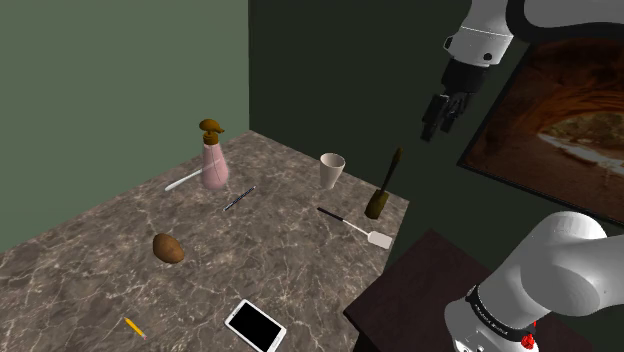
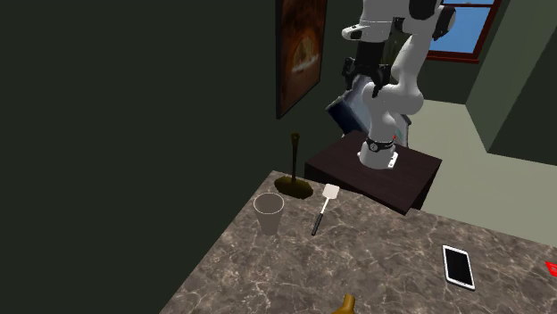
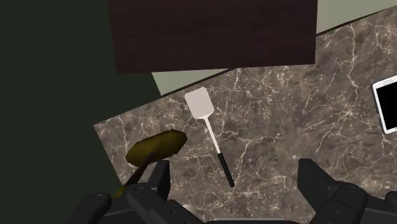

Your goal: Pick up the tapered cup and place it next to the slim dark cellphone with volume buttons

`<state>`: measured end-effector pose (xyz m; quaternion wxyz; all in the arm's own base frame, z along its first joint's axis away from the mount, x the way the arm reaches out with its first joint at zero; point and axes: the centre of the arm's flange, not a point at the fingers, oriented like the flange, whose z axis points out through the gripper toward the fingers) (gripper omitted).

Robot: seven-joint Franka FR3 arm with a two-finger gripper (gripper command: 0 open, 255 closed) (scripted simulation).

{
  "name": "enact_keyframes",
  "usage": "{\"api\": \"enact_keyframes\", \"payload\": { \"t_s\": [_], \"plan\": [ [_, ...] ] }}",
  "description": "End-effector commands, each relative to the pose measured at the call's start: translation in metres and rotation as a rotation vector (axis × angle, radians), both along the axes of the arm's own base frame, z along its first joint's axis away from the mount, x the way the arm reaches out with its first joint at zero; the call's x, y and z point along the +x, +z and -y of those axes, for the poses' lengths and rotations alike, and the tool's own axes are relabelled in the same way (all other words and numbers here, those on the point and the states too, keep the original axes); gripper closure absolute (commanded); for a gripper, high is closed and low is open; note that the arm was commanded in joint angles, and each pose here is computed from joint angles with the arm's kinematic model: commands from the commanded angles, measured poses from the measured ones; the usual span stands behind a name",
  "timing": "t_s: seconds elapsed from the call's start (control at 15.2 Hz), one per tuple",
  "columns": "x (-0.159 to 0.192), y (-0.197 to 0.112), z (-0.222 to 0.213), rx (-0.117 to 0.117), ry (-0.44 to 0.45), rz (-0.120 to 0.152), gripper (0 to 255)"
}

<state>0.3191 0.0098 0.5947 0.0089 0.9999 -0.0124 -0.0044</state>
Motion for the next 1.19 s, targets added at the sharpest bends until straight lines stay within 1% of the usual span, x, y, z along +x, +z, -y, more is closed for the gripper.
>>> {"api": "enact_keyframes", "payload": {
  "t_s": [0.0, 1.12],
  "plan": [
    [0.0, 0.0, 0.0, 0.0, 0.0, 0.0, 0],
    [0.16, -0.152, 0.005, -0.064, -0.013, 0.038, 0]
  ]
}}
